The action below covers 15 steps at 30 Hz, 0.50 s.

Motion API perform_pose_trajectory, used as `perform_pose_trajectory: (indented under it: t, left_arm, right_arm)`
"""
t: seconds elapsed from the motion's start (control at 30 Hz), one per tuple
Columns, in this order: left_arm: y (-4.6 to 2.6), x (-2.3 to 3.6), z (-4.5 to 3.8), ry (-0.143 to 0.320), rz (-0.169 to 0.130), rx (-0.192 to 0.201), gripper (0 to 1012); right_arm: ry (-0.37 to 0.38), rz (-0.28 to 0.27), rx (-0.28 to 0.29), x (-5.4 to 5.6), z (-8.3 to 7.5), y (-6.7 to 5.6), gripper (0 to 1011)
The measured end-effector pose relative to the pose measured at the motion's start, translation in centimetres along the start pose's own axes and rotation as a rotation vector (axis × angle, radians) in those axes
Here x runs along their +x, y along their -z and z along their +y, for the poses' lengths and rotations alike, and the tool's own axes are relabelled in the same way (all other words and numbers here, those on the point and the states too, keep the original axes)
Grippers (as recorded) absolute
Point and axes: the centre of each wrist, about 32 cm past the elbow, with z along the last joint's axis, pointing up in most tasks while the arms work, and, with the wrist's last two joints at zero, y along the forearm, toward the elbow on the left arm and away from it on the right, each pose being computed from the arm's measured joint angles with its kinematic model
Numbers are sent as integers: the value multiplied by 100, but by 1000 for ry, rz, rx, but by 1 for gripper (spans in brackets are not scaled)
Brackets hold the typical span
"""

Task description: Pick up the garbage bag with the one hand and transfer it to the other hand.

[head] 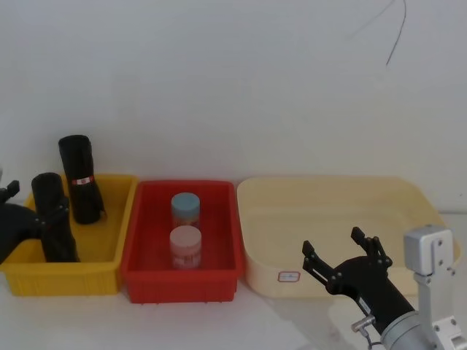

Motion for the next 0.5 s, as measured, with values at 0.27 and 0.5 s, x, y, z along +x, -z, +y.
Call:
perform_pose_trajectory:
  t: [0.27, 0.5]
  left_arm:
    - [-15, -37, -185, -6, -8, 13, 1001]
    - [-26, -68, -330, -21, -13, 32, 1002]
  right_arm:
    - [0, 0, 0, 0, 0, 0, 1001]
    - [0, 0, 0, 0, 0, 0, 1001]
